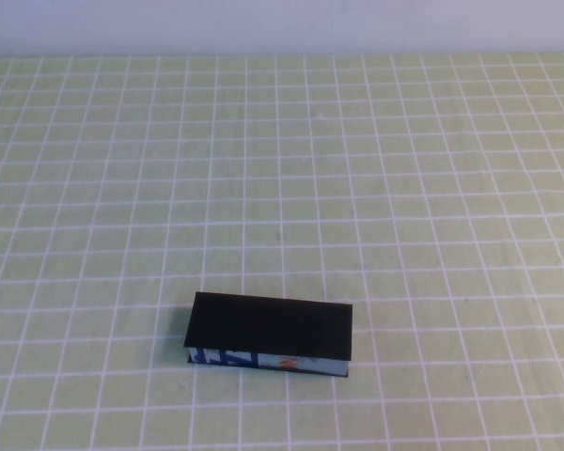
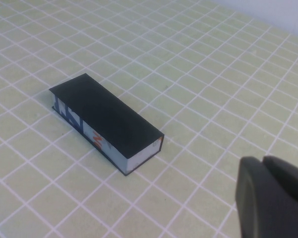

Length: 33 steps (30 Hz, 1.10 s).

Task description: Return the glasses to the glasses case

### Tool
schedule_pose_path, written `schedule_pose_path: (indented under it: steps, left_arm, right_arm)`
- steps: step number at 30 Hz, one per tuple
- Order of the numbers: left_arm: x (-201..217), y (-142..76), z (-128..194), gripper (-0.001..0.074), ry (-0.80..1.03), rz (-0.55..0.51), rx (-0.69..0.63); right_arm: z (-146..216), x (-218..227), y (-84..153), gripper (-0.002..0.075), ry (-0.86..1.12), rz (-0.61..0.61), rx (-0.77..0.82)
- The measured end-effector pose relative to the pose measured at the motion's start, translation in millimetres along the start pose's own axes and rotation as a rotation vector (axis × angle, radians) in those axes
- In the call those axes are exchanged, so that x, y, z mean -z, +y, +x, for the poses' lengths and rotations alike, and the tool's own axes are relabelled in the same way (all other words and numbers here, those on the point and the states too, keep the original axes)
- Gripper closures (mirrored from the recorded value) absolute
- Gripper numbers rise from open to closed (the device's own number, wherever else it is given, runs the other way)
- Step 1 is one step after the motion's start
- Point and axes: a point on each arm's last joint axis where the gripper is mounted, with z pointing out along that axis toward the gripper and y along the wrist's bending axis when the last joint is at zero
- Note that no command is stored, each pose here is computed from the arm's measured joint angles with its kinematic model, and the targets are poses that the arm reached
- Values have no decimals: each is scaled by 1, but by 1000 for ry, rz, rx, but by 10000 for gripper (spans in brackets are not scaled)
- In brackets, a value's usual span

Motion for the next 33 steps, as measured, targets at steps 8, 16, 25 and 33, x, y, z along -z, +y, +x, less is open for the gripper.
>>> schedule_pose_path:
  steps: [8, 16, 25, 33]
  left_arm:
    - [-13, 3, 8, 738, -39, -49, -60]
    - [-30, 12, 39, 738, -89, -152, 76]
    - [-33, 16, 68, 738, -78, -269, 184]
    - [-39, 11, 91, 738, -244, -305, 221]
  right_arm:
    - [1, 0, 0, 743, 8, -1, 0]
    - [1, 0, 0, 743, 8, -1, -1]
    - [1, 0, 0, 743, 8, -1, -1]
    - [1, 0, 0, 743, 9, -1, -1]
